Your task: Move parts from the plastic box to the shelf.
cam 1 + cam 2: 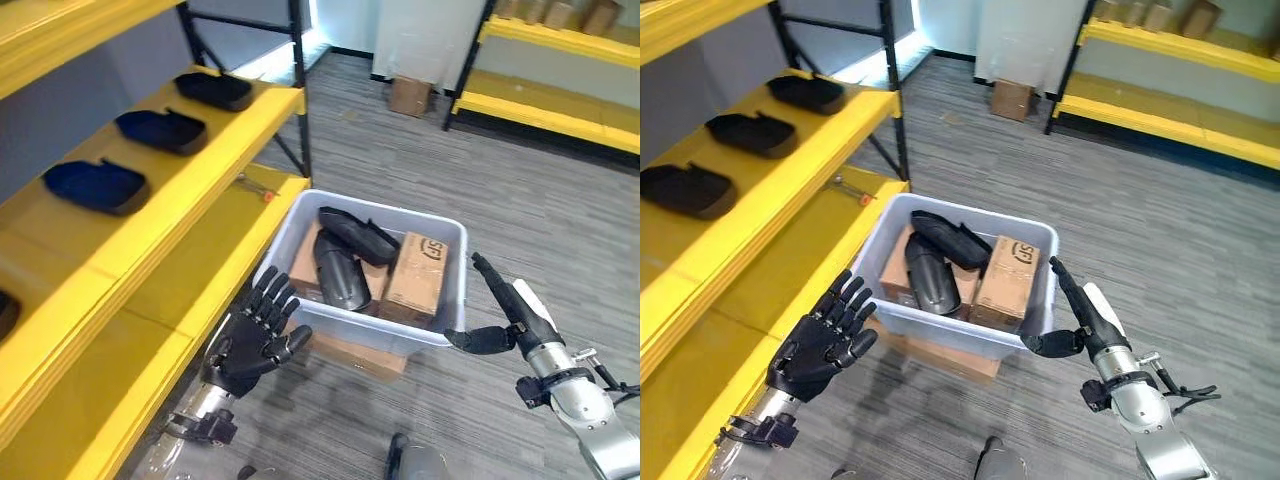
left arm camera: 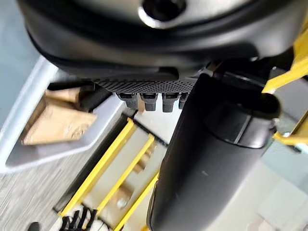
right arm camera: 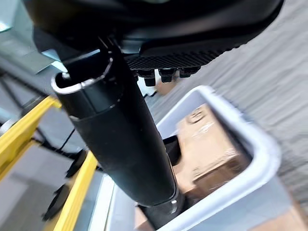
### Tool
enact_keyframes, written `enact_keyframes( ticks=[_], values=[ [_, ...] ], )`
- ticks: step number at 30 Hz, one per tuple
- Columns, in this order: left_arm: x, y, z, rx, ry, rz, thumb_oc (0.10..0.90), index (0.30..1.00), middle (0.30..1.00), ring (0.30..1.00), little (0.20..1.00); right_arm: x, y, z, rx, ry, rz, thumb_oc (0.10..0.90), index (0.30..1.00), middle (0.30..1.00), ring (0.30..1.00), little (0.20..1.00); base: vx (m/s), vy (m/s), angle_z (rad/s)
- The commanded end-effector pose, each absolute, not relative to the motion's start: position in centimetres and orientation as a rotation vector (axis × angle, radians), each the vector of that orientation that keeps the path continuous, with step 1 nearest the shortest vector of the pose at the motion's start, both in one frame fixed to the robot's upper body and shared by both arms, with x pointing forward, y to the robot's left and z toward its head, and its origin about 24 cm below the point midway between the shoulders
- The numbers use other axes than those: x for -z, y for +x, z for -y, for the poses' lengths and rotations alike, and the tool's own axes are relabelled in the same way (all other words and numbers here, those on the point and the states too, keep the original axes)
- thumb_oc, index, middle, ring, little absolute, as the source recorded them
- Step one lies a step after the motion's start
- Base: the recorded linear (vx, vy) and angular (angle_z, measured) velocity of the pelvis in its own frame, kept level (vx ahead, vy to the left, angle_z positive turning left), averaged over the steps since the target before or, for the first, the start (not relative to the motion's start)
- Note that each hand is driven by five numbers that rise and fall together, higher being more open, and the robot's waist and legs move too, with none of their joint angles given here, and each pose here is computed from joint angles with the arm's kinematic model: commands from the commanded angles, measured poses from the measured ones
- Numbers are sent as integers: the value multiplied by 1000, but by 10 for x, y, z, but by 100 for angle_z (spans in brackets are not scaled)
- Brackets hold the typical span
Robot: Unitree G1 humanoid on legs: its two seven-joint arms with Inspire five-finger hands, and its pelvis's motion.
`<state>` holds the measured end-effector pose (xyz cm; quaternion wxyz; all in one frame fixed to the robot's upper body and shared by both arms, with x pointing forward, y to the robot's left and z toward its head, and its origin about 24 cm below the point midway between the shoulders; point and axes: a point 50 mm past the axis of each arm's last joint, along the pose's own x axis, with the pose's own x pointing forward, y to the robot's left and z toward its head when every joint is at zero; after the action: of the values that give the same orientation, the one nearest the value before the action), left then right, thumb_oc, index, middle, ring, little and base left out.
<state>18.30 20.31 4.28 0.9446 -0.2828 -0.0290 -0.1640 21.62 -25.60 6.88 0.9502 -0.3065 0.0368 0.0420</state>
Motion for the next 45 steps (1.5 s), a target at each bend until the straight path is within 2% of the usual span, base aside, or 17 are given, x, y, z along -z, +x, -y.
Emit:
enact_keyframes(
  ticks=[1,6,10,17,45],
  values=[
    [-100,196,-202,445,-543,365,900,1000,1000,1000,1000,-120,235,229,-138,-543,258,900,1000,1000,1000,1000,164,-347,-13],
    [-105,204,-198,418,-453,401,900,1000,1000,1000,1000,-122,237,219,-203,-546,286,900,1000,1000,1000,1000,140,-56,-14],
    [-101,190,-213,392,-467,367,900,1000,1000,1000,1000,-114,228,220,-181,-575,278,900,1000,1000,1000,1000,146,144,-21],
    [-100,188,-219,426,-462,349,900,1000,1000,1000,1000,-106,213,228,-138,-528,233,900,1000,1000,1000,1000,117,108,-38],
    [-94,190,-212,497,-479,302,900,1000,1000,1000,1000,-102,225,215,-146,-531,243,900,1000,1000,1000,1000,18,-28,2]
  ],
)
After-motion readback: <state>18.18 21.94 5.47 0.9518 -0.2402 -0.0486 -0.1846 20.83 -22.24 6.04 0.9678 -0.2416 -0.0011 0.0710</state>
